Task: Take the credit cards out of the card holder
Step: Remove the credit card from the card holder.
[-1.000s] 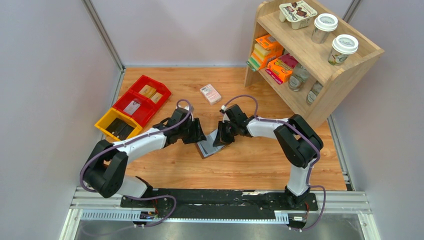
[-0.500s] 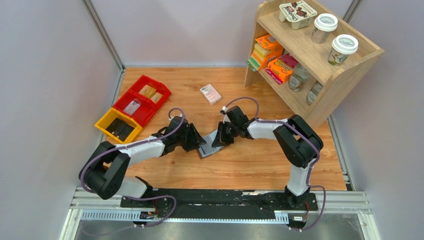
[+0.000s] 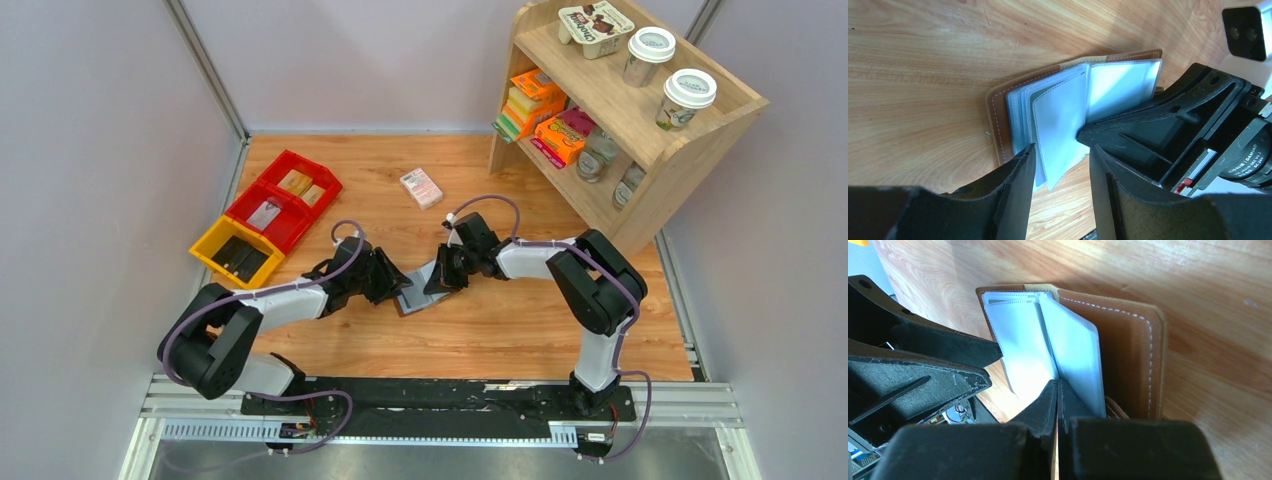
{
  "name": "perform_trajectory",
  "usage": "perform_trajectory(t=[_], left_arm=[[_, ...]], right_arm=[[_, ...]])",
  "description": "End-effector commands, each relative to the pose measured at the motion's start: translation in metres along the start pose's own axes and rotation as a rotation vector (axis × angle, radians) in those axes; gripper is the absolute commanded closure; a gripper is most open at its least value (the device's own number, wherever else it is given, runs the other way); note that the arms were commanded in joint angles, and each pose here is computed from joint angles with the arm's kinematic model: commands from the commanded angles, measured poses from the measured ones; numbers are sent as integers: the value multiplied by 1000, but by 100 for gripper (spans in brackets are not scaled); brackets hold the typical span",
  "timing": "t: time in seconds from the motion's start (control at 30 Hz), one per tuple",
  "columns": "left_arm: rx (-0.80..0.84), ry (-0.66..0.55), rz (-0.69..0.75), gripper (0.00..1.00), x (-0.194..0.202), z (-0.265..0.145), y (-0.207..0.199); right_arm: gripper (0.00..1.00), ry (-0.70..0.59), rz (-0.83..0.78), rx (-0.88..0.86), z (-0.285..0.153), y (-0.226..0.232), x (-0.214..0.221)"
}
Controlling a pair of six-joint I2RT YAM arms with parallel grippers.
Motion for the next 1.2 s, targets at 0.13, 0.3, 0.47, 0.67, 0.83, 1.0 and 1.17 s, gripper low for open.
perform_trajectory(t=[0.13, 0.3, 0.47, 0.67, 0.83, 1.0, 1.17], left_arm=[[109, -28, -26, 51, -6, 5, -20], [129, -21, -14, 54, -8, 6, -26], [72, -15, 13, 53, -7, 2, -18], [41, -25, 46, 51, -9, -6, -15], [47, 3, 49, 50, -6, 0, -15], [68, 36, 50, 51, -3, 7, -18], [89, 37, 68, 55, -5, 8, -24]], right_arm=[[100, 27, 31, 91, 6, -30, 14], [100, 27, 30, 88, 6, -28, 13], [100, 21, 33, 94, 6, -29, 13], [100, 15, 38, 97, 8, -29, 11], [100, 20, 41, 94, 10, -27, 10], [100, 22, 40, 93, 10, -26, 9], [100, 26, 33, 82, 10, -24, 9]])
Point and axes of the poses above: each gripper's point midway between its finger pads, its own z axis out along the fingers, its own y axis along the line the jaws close on, x = y × z, the point moved 2 cm from there along -z, back along the fingers, and after that the axes turned 15 degrees about z, right-handed, at the moved point
